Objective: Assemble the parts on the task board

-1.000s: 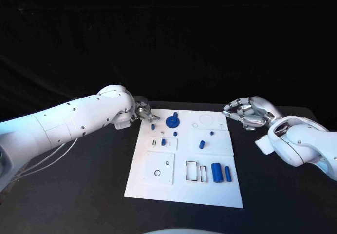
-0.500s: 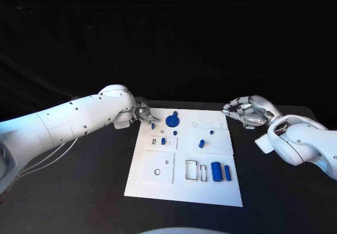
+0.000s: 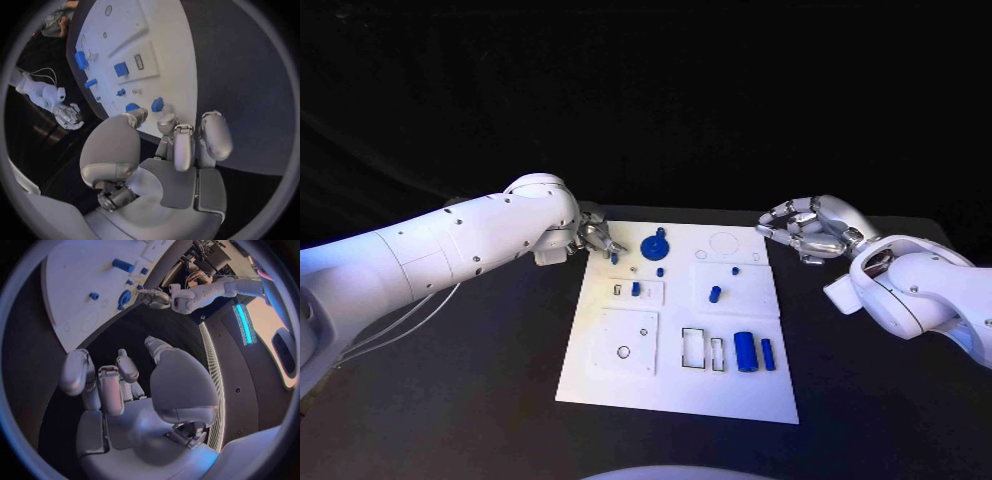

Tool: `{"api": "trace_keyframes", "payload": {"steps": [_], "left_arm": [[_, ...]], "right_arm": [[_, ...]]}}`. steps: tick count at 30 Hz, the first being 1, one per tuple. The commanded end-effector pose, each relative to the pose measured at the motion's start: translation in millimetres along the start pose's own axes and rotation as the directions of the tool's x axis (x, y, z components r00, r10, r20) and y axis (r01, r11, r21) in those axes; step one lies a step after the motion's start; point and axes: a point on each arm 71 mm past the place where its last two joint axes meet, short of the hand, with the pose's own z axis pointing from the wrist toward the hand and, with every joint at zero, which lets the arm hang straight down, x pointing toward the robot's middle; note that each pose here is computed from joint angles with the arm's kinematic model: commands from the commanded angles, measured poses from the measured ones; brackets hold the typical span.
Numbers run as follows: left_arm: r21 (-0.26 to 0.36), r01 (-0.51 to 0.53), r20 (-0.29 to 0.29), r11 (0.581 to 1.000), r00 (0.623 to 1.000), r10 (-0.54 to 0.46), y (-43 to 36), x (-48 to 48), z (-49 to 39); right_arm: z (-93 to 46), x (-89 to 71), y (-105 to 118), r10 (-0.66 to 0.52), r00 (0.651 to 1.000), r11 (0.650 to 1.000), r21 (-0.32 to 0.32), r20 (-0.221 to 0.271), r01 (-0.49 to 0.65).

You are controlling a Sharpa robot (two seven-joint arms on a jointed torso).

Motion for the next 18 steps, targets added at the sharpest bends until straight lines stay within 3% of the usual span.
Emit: {"api": "trace_keyframes", "payload": {"steps": [1,18], "left_arm": [[0.002,0.000,-0.025,1.000,1.000,0.000,-1.7,1.1,-0.4],[0.008,0.026,-0.028,1.000,0.999,-0.026,-3.2,3.6,1.5]], "right_arm": [[0.1,1.8,0.5,0.000,1.000,1.000,-0.005,-0.016,0.000],[0.2,2.0,0.4,0.000,1.000,1.000,-0.004,-0.016,0.000]]}}
